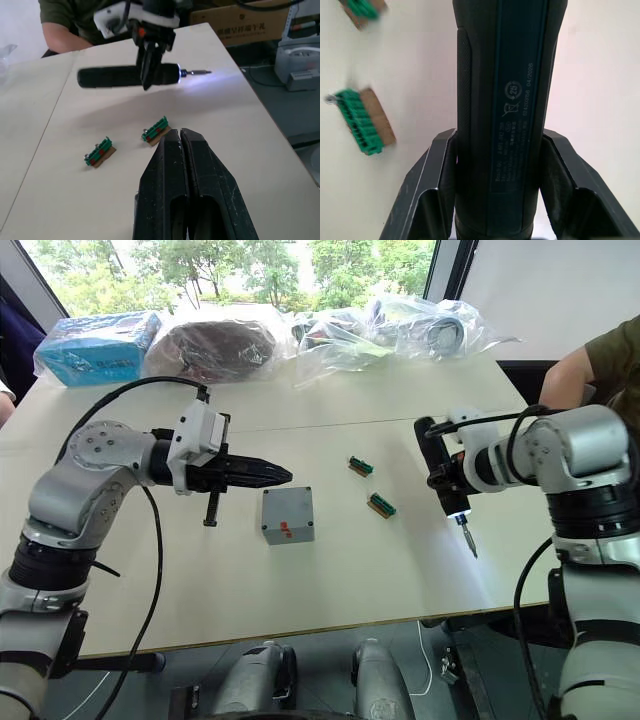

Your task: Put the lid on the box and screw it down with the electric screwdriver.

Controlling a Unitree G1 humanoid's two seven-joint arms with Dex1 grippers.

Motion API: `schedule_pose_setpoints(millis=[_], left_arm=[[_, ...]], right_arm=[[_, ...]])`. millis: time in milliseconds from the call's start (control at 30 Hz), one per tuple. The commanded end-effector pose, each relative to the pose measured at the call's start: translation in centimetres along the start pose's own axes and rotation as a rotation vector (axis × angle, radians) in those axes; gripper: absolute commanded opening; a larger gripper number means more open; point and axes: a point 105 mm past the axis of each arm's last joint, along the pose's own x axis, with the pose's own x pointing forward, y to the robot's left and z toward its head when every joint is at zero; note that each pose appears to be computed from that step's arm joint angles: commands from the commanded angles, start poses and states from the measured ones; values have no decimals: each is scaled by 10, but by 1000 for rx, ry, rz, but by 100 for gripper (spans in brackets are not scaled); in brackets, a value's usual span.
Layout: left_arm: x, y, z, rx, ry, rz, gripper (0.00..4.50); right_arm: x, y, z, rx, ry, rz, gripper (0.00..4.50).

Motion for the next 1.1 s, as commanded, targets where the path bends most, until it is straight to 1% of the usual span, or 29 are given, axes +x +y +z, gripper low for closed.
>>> schedule_pose_setpoints(millis=[33,167,200,333,367,400,433,500,567,633,700,767,800,900,933,1067,1100], left_arm=[[-6,2,18,38,-43,28,0],[-5,1,17,35,-40,33,0],[-5,1,17,30,-40,39,0],[-6,-2,13,11,-27,51,0],[-7,-2,11,3,-18,56,0],[-10,0,6,-12,-8,74,0],[-12,1,3,-22,-1,88,0],[-21,3,-4,-49,25,124,0],[-32,3,-17,-65,86,156,0],[-39,2,-25,-85,114,178,0],[-44,1,-36,-112,145,197,0],[-50,1,-53,-155,185,228,0],[-52,1,-61,-162,205,237,0],[-51,-2,-74,-175,231,237,0],[-50,-3,-77,-176,234,236,0],[-41,-4,-90,-179,248,238,0],[-38,-4,-93,-177,248,238,0]], right_arm=[[-1,-8,5,25,-6,-25,180],[9,-13,1,29,12,-34,180],[10,-13,1,38,13,-32,227],[7,-11,5,62,-13,-7,356],[4,-11,8,54,-32,-9,385],[-3,-11,15,36,-71,-13,424],[-8,-10,21,23,-98,-16,447],[-22,-9,36,-80,-191,-61,447],[-40,3,53,-207,-304,-57,447],[-52,16,65,-294,-406,-22,447],[-64,42,74,-405,-536,84,447],[-67,70,72,-492,-638,202,447],[-63,79,67,-529,-655,231,425],[-47,98,51,-556,-657,304,346],[-43,103,47,-569,-659,320,310],[-19,124,28,-626,-629,367,140],[-12,128,22,-638,-619,376,89]])
